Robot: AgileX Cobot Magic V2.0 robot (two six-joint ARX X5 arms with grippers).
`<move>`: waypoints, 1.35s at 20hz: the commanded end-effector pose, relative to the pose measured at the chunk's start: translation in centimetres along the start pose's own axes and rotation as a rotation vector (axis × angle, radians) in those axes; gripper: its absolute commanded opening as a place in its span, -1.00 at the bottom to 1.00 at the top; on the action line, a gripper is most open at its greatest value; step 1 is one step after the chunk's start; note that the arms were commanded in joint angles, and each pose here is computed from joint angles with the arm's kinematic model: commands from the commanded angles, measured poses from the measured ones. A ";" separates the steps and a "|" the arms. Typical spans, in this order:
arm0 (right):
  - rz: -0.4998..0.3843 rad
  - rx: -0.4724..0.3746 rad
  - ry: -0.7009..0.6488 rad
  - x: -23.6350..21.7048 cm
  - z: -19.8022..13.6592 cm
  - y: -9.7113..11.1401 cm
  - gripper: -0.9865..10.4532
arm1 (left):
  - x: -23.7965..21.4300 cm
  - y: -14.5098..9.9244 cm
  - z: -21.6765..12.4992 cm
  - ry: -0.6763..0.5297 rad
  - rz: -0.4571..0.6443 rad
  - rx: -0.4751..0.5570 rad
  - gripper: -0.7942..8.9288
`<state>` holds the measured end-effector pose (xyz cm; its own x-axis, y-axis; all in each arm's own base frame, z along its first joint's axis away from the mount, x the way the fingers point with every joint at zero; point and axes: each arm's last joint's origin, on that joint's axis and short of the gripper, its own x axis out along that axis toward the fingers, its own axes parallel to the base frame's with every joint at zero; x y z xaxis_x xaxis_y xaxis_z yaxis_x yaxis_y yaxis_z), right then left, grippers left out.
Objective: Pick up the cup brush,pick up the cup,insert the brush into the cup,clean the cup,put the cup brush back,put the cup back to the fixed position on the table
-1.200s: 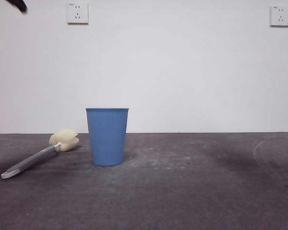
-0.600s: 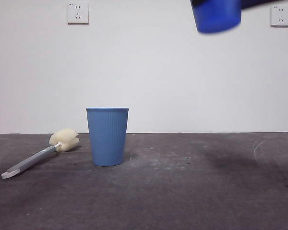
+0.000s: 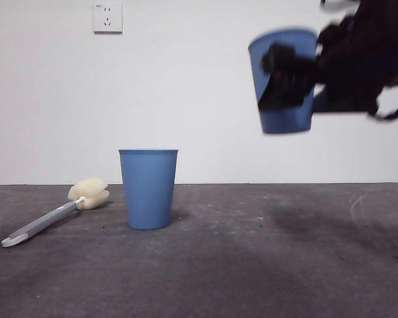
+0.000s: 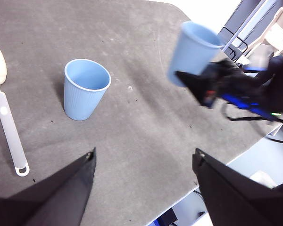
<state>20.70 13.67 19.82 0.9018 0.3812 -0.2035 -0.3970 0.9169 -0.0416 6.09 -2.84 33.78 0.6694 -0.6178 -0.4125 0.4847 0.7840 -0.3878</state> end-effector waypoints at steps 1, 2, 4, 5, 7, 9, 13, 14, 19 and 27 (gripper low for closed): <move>0.008 0.008 0.030 2.0 -2.2 -0.5 -0.85 | 0.0 0.0 0.0 -0.003 -0.003 0.017 -0.13; 0.018 0.014 0.042 2.9 -3.2 -0.6 -0.85 | 0.0 0.0 0.0 -0.003 -0.003 0.017 -0.13; 0.036 0.016 0.057 4.5 -4.3 -0.5 -0.85 | 0.0 0.0 0.0 -0.005 0.004 0.017 -0.13; 0.044 0.011 0.066 5.3 -4.7 -0.4 -0.85 | 0.0 0.0 0.0 -0.005 0.004 0.017 -0.13; 0.061 -0.002 0.078 6.8 -4.9 -0.1 -0.85 | 0.0 0.0 0.0 -0.004 0.005 0.016 -0.13; 0.067 -0.007 0.084 8.2 -5.0 0.1 -0.85 | 0.0 0.0 0.0 -0.001 0.005 0.015 -0.13; 0.046 -0.007 0.122 9.7 -5.8 -0.4 -0.85 | 0.0 0.1 -0.3 0.019 0.009 0.009 -0.13; 0.039 -0.005 0.131 9.8 -6.1 -0.7 -0.85 | 0.0 0.1 -0.3 0.019 0.009 0.010 -0.13; 0.059 0.000 0.215 10.0 -7.5 -1.4 -0.85 | 0.0 0.1 -0.2 0.018 0.010 0.012 -0.13; 0.116 -0.003 0.413 9.4 -9.4 -1.2 -0.80 | 0.0 0.1 -0.2 0.019 0.013 0.018 -0.13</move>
<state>29.07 15.33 10.98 0.7801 0.4131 -0.4700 -0.4774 0.8785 -0.0202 5.99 -2.80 33.54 0.6633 -0.6081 -0.4361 0.4755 0.7925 -0.3819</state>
